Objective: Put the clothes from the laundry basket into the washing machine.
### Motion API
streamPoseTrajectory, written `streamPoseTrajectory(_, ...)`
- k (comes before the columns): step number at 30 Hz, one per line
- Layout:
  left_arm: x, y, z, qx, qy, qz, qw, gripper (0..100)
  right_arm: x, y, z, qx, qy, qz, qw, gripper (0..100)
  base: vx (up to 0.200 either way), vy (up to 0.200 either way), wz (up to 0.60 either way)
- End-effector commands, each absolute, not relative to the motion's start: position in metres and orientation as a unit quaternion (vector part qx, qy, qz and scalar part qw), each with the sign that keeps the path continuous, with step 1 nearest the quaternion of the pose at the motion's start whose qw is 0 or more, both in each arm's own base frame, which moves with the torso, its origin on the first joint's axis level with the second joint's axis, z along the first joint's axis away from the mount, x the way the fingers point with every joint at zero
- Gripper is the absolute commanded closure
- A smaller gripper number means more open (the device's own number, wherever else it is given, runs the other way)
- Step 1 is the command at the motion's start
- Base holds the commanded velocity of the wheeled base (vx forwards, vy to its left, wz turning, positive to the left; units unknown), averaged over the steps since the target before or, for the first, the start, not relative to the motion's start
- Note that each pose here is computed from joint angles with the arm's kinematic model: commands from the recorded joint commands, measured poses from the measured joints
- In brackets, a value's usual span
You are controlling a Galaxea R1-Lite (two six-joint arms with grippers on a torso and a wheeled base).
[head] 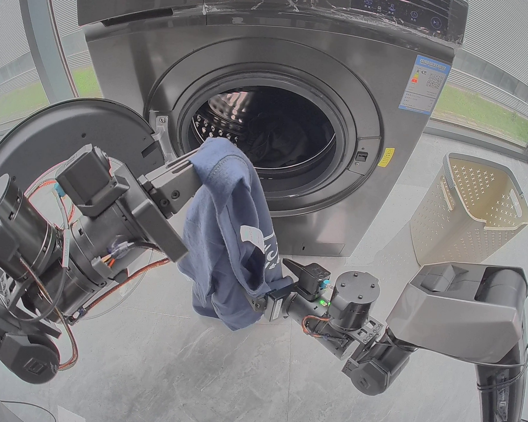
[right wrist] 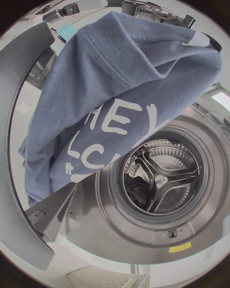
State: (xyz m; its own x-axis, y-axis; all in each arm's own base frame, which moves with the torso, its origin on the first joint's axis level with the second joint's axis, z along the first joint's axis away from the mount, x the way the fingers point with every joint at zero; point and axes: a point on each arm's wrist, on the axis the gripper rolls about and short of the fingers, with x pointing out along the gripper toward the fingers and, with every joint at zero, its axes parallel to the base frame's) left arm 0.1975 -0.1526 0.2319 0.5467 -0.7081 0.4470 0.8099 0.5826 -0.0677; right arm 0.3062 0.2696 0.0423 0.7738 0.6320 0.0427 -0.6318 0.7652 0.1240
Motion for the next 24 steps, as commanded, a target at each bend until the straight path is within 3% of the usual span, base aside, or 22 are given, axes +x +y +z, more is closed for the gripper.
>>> streamPoseTrajectory(1, 0.192, -0.155, 0.232, -0.136, -0.191, -0.448, 0.863, 100, 0.325, 0.283, 0.021, 0.061, -0.004, 0.339, 0.939, 0, 0.0, 0.0, 0.0)
streamPoseTrajectory(15, 0.186, -0.158, 0.234, -0.14, -0.193, -0.46, 0.855, 100, 0.362, 0.299, 0.01, 0.073, -0.05, 0.333, 0.939, 0, 0.0, 0.0, 0.0)
streamPoseTrajectory(23, 0.193, -0.159, 0.231, -0.141, -0.186, -0.448, 0.863, 100, 0.365, 0.305, 0.014, 0.08, -0.065, 0.331, 0.938, 0, 0.0, 0.0, 0.0)
streamPoseTrajectory(24, 0.194, -0.159, 0.231, -0.141, -0.184, -0.446, 0.864, 100, 0.364, 0.305, 0.016, 0.08, -0.066, 0.331, 0.938, 100, 0.0, 0.0, 0.0)
